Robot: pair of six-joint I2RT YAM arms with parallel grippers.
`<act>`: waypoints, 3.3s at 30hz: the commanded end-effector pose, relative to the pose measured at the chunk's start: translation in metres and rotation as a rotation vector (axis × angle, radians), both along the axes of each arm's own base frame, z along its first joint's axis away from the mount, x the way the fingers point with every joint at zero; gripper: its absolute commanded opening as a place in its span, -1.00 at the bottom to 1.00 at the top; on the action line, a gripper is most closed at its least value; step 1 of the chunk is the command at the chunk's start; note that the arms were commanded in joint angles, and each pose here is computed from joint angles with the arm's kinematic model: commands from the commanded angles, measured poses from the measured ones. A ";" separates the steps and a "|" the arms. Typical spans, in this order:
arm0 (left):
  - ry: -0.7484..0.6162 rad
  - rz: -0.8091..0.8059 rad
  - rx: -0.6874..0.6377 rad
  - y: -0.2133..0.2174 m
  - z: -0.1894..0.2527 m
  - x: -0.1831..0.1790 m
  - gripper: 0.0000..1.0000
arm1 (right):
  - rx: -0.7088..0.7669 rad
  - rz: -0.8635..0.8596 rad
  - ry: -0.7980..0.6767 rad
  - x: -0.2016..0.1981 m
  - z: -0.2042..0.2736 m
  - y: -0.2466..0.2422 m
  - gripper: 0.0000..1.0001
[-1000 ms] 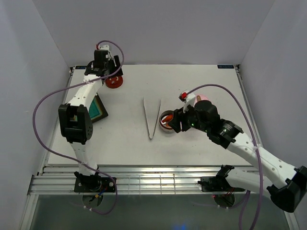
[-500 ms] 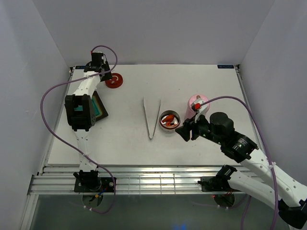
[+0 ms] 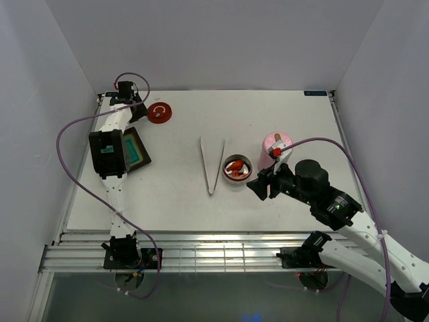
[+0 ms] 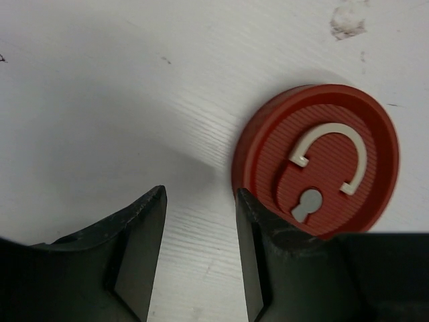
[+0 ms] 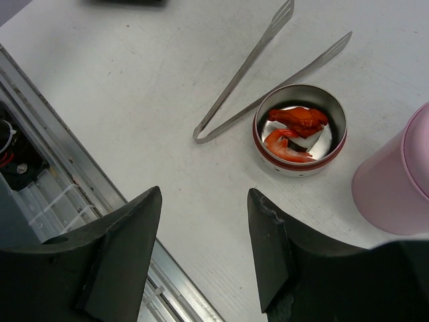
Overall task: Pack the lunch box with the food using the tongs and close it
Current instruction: Move the box lid to the center of the board.
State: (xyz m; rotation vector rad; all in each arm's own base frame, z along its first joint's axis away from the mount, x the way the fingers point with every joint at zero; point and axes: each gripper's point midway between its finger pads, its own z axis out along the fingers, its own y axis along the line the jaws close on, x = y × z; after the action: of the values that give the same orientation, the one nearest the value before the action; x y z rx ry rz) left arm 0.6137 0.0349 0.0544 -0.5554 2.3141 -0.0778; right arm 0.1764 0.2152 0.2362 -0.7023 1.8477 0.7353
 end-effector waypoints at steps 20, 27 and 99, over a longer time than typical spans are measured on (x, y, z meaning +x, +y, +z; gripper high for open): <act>-0.174 -0.076 -0.125 -0.019 0.049 0.019 0.21 | 0.003 0.015 -0.012 0.000 -0.006 0.003 0.20; -0.180 -0.079 -0.182 -0.028 0.046 0.022 0.22 | 0.007 0.017 -0.018 -0.001 -0.005 0.003 0.20; 0.098 -0.188 -0.150 -0.148 0.005 -0.138 0.03 | 0.114 0.081 -0.009 -0.038 0.014 -0.011 0.20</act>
State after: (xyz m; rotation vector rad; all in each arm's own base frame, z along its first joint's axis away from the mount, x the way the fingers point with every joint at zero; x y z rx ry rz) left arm 0.4788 -0.1186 0.0274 -0.4063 2.5326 -0.3383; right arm 0.1442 0.2053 0.2416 -0.7139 1.7808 0.8534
